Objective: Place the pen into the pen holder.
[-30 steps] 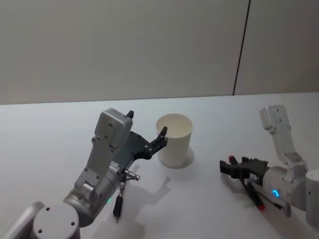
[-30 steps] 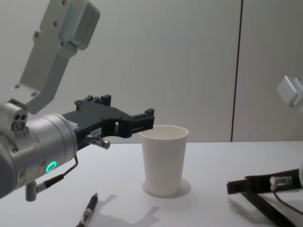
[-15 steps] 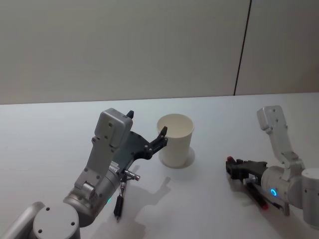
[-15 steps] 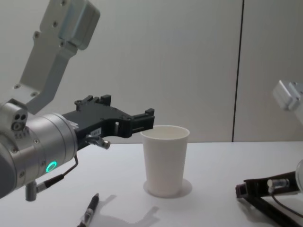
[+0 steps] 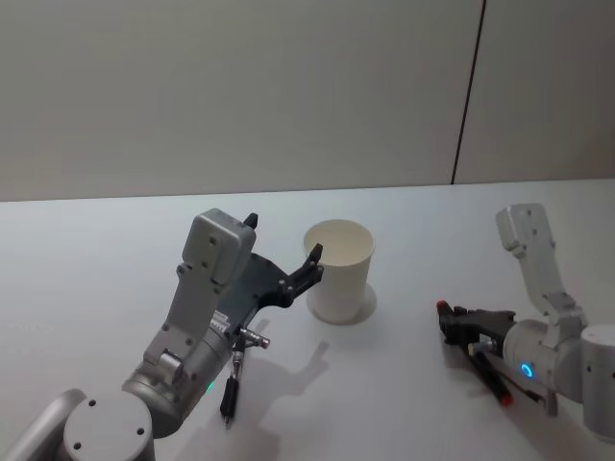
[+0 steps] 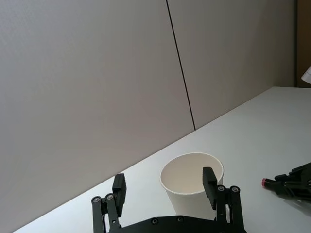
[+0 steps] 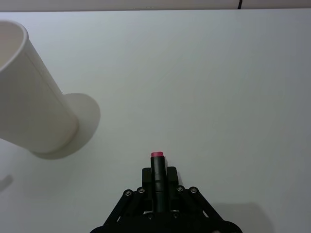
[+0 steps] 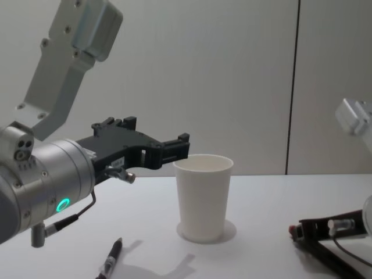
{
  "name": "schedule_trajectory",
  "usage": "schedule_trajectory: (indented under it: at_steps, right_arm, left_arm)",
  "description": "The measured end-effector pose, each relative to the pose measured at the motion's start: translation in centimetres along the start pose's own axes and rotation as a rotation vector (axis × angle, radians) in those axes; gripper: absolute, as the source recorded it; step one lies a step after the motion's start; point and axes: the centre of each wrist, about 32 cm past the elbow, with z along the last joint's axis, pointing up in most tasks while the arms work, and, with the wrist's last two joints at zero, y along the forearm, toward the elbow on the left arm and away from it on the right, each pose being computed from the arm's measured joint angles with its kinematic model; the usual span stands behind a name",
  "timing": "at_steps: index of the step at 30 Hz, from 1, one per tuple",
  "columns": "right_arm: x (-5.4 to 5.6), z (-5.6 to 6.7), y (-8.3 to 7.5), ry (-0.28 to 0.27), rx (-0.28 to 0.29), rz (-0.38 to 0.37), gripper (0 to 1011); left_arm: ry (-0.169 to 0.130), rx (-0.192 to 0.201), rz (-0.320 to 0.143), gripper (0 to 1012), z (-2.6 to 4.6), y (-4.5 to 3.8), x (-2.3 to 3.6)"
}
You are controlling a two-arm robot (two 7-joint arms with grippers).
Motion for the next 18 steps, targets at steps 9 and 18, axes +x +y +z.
schedule_trajectory:
  at_steps: [9,18]
  right_arm:
    - [-0.01,-0.13,-0.43,-0.006,0.082,0.009,169]
    - [0.10,-0.32,-0.99,-0.040,0.193,0.011,169]
  left_arm:
    - [0.000,0.000,0.000,1004,0.00,0.00,0.00]
    - [0.000,0.000,0.000,1004,0.00,0.00,0.00]
